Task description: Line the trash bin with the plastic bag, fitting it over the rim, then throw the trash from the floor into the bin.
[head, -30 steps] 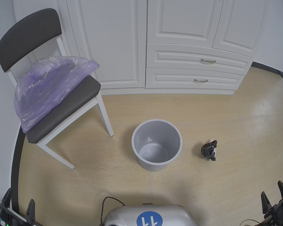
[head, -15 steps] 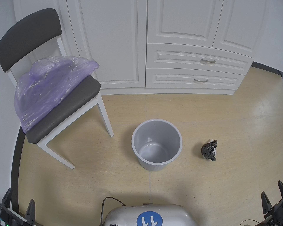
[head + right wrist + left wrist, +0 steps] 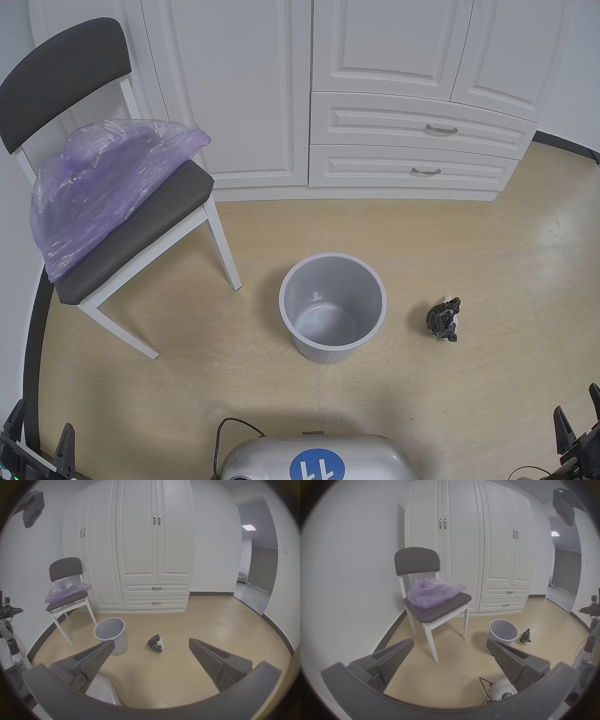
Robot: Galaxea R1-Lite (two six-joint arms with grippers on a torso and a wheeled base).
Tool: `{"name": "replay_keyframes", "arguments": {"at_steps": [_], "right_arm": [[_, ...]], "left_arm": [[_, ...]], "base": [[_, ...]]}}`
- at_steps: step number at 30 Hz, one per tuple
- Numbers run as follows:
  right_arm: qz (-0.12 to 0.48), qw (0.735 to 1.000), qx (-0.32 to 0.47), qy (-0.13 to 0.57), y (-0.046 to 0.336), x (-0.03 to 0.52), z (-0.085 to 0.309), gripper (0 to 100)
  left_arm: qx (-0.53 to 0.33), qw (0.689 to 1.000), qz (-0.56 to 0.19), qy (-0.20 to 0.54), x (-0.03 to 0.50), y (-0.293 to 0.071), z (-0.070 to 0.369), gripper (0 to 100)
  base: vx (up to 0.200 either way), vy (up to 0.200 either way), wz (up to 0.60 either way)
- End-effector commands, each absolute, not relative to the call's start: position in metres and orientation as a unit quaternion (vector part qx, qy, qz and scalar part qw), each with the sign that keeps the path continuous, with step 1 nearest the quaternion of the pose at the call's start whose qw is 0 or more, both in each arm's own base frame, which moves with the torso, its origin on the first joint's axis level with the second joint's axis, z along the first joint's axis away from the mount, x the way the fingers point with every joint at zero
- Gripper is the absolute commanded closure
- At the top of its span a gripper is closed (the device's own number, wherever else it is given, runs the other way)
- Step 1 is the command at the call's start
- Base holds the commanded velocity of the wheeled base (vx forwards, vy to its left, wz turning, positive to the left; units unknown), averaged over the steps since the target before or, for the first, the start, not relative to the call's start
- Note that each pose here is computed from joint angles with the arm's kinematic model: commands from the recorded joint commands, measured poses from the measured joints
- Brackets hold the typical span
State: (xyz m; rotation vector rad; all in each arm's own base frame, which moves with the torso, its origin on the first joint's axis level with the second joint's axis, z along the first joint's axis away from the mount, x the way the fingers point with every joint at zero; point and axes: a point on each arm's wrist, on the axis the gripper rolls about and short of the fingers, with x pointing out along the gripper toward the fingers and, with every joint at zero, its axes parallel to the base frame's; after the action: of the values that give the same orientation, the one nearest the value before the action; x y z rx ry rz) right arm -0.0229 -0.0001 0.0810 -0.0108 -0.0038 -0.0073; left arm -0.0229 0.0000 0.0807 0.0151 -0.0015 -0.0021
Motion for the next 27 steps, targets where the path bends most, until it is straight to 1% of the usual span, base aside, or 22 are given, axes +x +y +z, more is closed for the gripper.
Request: {"name": "replay_keyframes", "arguments": {"at_steps": [1, 27], "right_arm": [[-0.004, 1.0, -0.005, -0.001, -0.0001, -0.0228, 0.0756, 0], [-0.005, 1.0, -0.006, -0.002, -0.0001, -0.0228, 0.0758, 0]], "left_arm": [[0.008, 1.0, -0.001, 0.001, -0.0227, 0.0, 0.0755, 0], [0.005, 1.0, -0.002, 0.001, -0.0227, 0.0, 0.0755, 0]], "base": [[0.0, 0.0, 0.0], [0.0, 0.0, 0.0]]}}
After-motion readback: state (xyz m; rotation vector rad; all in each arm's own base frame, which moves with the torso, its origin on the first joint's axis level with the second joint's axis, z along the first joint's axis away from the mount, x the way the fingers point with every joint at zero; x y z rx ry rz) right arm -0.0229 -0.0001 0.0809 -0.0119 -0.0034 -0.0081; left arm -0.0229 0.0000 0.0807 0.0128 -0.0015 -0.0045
